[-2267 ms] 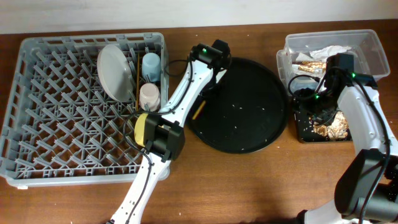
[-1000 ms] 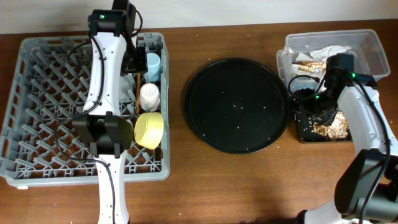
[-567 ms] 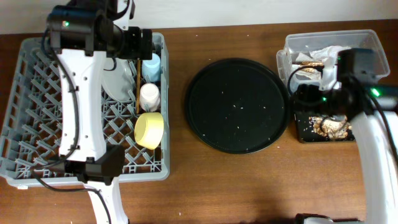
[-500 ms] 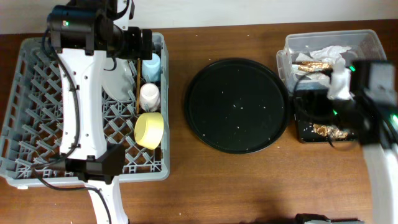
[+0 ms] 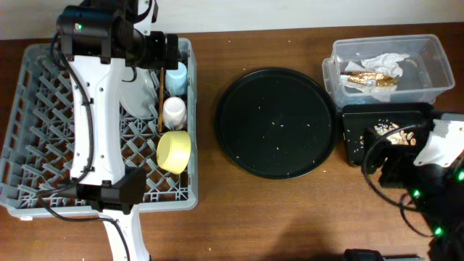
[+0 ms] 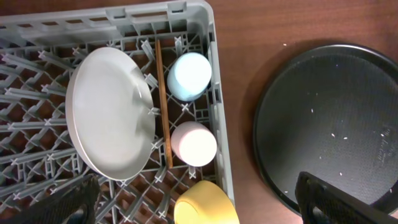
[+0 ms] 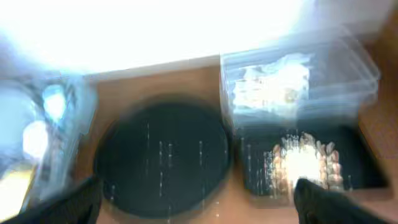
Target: Sort waste into correct bins and load items into the dishwasher rack
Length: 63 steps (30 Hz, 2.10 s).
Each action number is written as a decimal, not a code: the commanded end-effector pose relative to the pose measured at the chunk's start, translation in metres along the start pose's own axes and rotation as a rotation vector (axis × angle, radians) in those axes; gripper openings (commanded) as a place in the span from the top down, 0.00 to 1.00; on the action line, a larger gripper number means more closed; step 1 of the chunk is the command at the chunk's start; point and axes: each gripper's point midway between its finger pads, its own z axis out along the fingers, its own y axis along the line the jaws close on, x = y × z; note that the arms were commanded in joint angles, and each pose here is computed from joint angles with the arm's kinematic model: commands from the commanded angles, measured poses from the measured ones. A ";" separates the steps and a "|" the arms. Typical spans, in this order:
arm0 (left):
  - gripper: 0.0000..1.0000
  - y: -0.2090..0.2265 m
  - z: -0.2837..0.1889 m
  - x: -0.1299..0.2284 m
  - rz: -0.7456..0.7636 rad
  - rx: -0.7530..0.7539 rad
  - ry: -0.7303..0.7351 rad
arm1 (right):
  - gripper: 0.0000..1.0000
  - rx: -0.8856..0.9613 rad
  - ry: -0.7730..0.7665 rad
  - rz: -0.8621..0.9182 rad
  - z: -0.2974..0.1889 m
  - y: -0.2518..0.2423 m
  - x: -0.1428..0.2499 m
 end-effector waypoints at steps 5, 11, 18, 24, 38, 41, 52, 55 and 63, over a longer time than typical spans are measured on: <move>0.01 0.001 0.004 0.001 0.013 0.005 0.009 | 0.02 -0.072 -0.386 -0.055 0.045 -0.007 0.072; 0.01 0.001 0.004 0.001 0.013 0.005 0.009 | 0.02 -0.106 -0.528 -0.071 0.093 -0.010 0.138; 0.01 0.001 0.004 0.001 0.013 0.005 0.009 | 0.02 -0.109 -0.382 -0.063 0.115 -0.012 0.177; 0.01 0.001 0.004 0.001 0.013 0.005 0.009 | 0.02 -0.108 -0.382 -0.063 0.116 -0.012 0.177; 0.01 0.011 -0.033 -0.040 0.010 -0.062 -0.218 | 0.02 -0.108 -0.382 -0.063 0.116 -0.012 0.177; 0.01 0.008 -0.094 -0.075 0.009 -0.037 -0.505 | 0.02 -0.108 -0.382 -0.063 0.116 -0.012 0.177; 0.01 0.034 -0.045 0.101 0.201 -0.112 -0.914 | 0.02 -0.108 -0.382 -0.063 0.116 -0.012 0.177; 0.01 0.043 -0.022 0.155 0.188 -0.140 -0.972 | 0.02 -0.108 -0.382 -0.063 0.116 -0.012 0.177; 0.00 0.054 0.016 0.231 0.266 -0.237 -1.009 | 0.02 -0.108 -0.382 -0.063 0.116 -0.012 0.177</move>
